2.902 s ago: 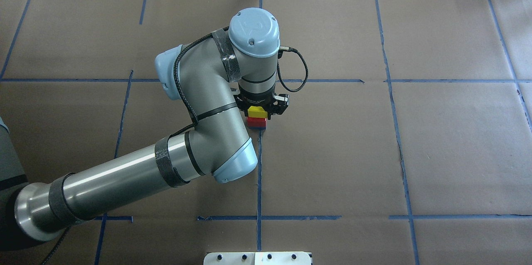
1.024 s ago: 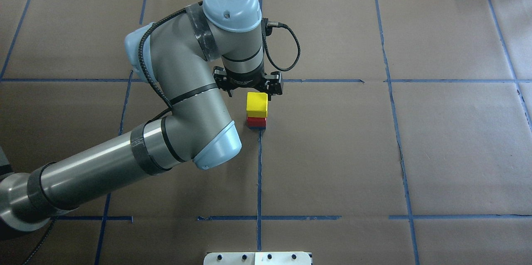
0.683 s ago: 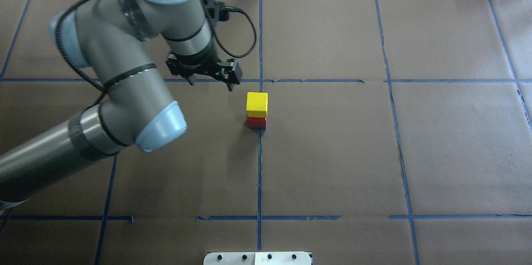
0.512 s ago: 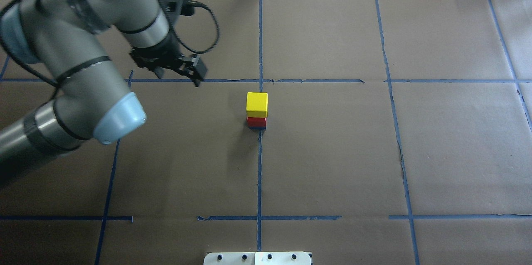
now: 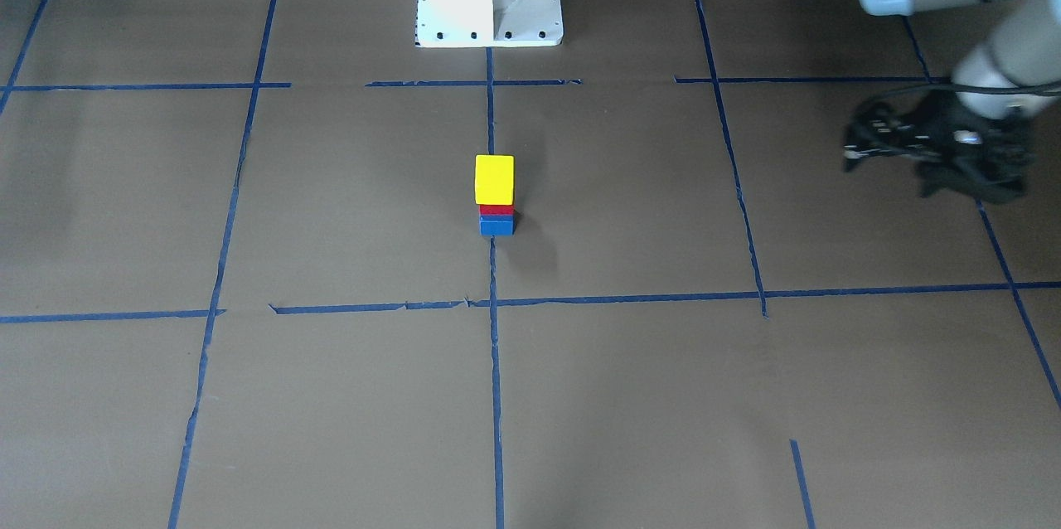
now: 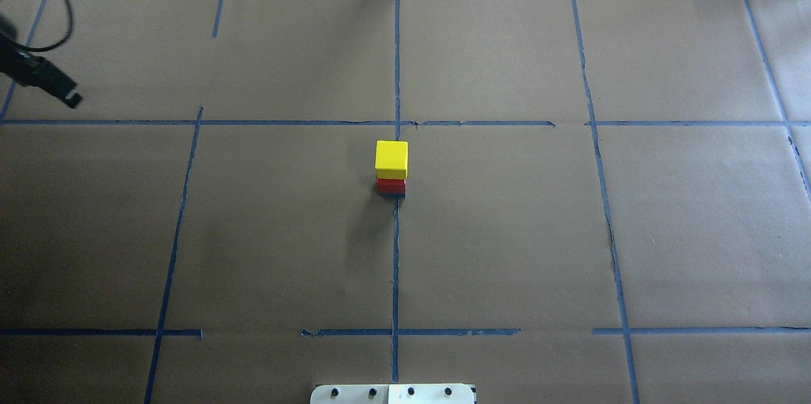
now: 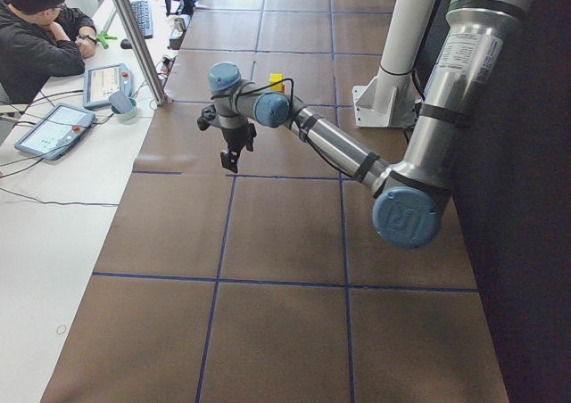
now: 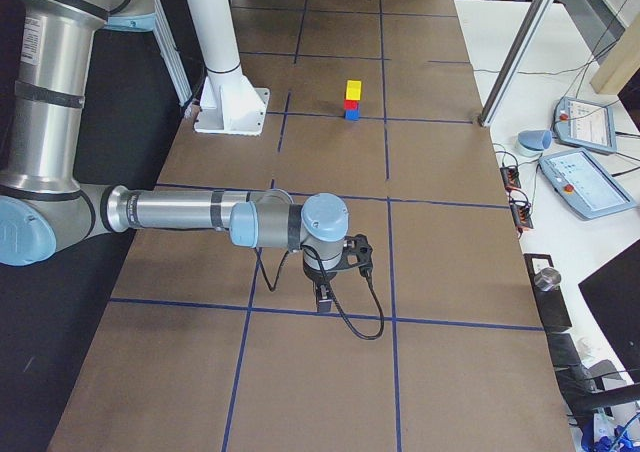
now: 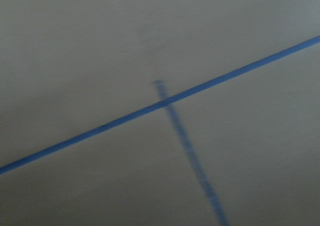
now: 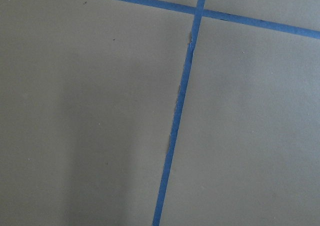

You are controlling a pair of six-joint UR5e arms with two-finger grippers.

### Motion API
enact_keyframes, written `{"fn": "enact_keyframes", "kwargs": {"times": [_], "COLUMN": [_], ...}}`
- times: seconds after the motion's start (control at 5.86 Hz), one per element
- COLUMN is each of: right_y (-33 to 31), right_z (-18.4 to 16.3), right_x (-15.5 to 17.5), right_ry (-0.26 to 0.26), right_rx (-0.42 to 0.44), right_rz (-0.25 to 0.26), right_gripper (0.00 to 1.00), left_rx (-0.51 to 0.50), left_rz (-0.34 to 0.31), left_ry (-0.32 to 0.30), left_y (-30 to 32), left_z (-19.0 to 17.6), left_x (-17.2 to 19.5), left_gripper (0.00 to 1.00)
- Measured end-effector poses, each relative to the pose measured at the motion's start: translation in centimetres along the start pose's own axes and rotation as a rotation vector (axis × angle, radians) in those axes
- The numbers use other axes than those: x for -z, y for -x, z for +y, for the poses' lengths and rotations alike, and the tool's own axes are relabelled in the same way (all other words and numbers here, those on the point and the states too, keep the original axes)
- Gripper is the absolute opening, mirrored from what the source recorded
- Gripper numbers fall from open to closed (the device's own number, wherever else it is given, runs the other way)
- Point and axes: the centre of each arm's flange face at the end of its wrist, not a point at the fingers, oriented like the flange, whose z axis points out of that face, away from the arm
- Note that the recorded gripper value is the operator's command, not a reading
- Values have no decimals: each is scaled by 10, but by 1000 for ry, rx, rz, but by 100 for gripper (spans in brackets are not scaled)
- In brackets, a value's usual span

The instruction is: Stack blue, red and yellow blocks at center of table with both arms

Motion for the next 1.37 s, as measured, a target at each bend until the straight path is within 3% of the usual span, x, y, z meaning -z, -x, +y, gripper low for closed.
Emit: {"fn": "enact_keyframes", "kwargs": {"times": [0.17, 0.51, 0.85, 1.37], "right_y": [0, 0, 0, -5], "right_z": [0, 0, 1, 3], "right_x": [0, 0, 0, -6], "right_ry": [0, 1, 2, 12], "right_rx": [0, -1, -2, -5], "right_rz": [0, -1, -2, -5], "right_gripper": [100, 100, 100, 100], "left_rx": [5, 113, 249, 252], "left_rz": [31, 59, 49, 39], "left_ry": [7, 34, 42, 25], "left_y": [87, 169, 181, 181], "left_z": [53, 142, 165, 165], "left_x": [-1, -21, -23, -21], "left_gripper": [100, 100, 100, 100]}}
